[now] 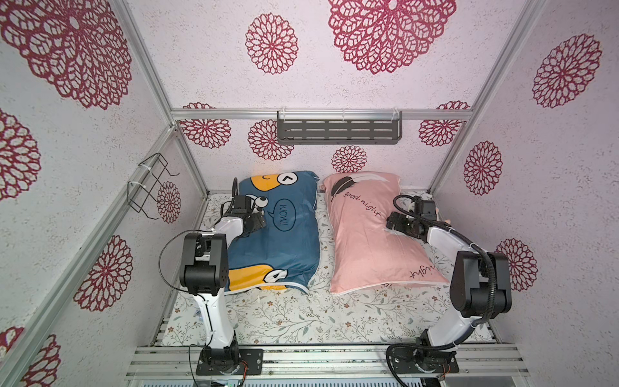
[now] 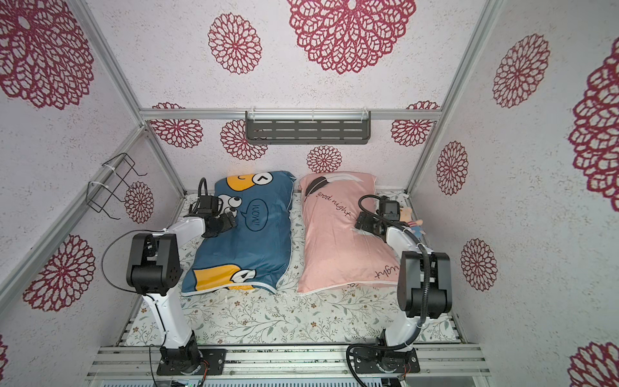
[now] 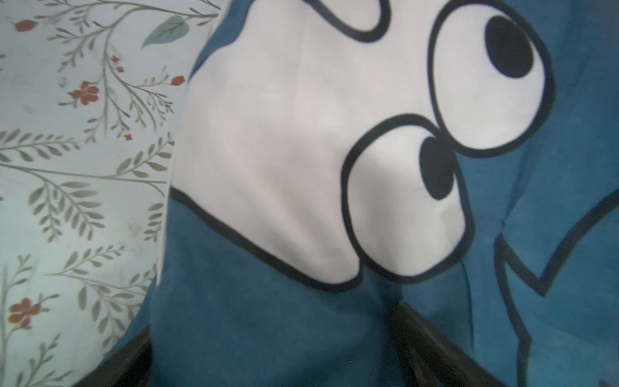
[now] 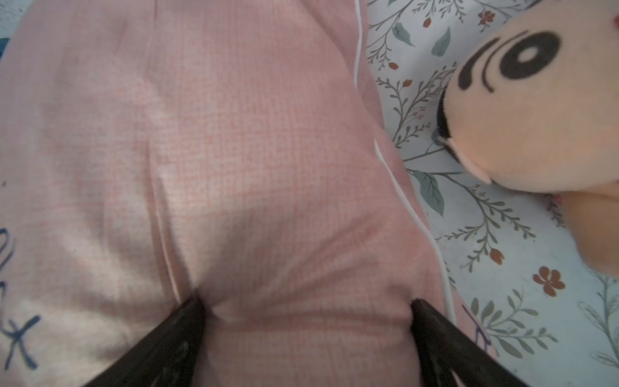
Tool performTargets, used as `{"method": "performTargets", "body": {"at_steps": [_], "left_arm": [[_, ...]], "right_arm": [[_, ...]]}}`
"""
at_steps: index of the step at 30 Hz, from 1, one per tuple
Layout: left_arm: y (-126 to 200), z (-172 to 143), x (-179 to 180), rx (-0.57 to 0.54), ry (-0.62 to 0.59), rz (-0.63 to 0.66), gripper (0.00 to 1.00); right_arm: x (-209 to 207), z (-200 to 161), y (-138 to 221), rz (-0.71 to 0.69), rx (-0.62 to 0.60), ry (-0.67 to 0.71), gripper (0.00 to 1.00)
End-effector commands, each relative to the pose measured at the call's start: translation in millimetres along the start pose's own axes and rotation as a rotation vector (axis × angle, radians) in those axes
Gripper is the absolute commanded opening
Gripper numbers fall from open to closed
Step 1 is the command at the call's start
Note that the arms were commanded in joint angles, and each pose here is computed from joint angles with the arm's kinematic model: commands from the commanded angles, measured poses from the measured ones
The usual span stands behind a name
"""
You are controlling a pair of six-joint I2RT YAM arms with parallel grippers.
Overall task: Zip up pillowcases
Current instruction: Adjust the pillowcase at the center of the board.
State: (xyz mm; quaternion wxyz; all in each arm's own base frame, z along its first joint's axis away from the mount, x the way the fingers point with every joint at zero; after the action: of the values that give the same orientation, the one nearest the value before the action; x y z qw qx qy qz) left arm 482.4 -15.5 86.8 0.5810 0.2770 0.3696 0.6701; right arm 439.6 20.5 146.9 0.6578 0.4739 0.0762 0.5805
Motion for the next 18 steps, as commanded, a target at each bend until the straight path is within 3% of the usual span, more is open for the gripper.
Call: {"method": "performTargets", "body": {"at_steps": [1,8,18], "left_arm": [[-6,-19,-44,0.021,-0.032,-0.098,0.98],[4,-21,-76,-0.002,-0.078,-0.122,0.98],[9,-10,-125,-0.016,-0.199,-0.215,0.98]], "right_arm": [[22,-33,-7,0.054,0.079,0.012,0.97],[56,-57,-14,0.142,0.12,0.049,0.97],[117,-85,-27,0.258,0.241,0.318,0.97]]}}
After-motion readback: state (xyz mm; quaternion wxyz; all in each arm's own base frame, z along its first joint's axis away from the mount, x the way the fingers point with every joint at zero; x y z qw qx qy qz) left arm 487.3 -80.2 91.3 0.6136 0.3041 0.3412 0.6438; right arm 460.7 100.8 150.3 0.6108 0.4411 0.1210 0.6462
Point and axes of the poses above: each gripper's point midway between its finger pads, its own y axis back along the fingers, its own x axis along the line the jaws close on, z = x × y, the point moved 4 cm from there along y, back along the fingers, and after that the axes turned 15 degrees about -y, right-handed, at the moved point
